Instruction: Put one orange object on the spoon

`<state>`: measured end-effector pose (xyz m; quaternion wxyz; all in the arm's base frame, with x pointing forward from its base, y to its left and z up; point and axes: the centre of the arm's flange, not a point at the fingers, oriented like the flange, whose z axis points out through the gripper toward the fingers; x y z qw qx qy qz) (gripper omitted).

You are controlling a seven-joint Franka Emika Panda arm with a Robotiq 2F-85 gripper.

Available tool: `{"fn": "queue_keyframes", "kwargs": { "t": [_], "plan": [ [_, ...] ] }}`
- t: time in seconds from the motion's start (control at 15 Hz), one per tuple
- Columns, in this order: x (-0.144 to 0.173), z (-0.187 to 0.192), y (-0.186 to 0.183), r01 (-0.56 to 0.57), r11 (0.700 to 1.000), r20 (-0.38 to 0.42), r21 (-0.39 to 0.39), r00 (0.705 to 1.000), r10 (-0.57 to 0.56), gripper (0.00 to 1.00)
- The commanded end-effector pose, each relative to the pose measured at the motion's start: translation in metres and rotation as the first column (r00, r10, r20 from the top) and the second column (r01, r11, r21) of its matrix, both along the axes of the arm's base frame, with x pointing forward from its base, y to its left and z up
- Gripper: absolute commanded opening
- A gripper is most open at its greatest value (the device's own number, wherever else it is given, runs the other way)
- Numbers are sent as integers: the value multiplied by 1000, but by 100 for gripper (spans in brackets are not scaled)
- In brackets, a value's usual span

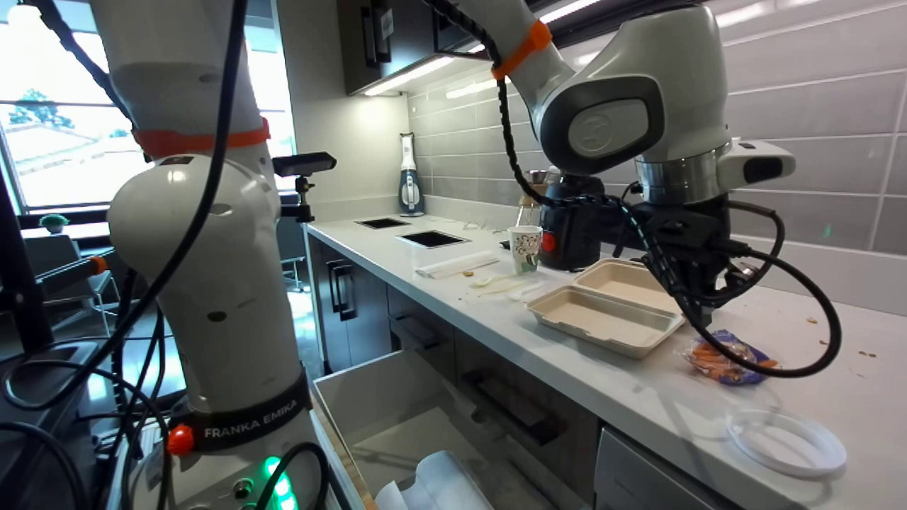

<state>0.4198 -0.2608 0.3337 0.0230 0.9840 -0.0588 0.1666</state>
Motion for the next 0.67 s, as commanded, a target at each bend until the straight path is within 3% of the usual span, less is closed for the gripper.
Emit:
{"fn": "queue_keyframes", "kwargs": {
  "t": [0.0, 0.6],
  "plan": [
    [-11, -14, -14, -15, 1000, 19, 4, 1000, 15, 0],
    [-21, -22, -26, -72, 996, 86, 44, 994, 68, 0]
  ]
}}
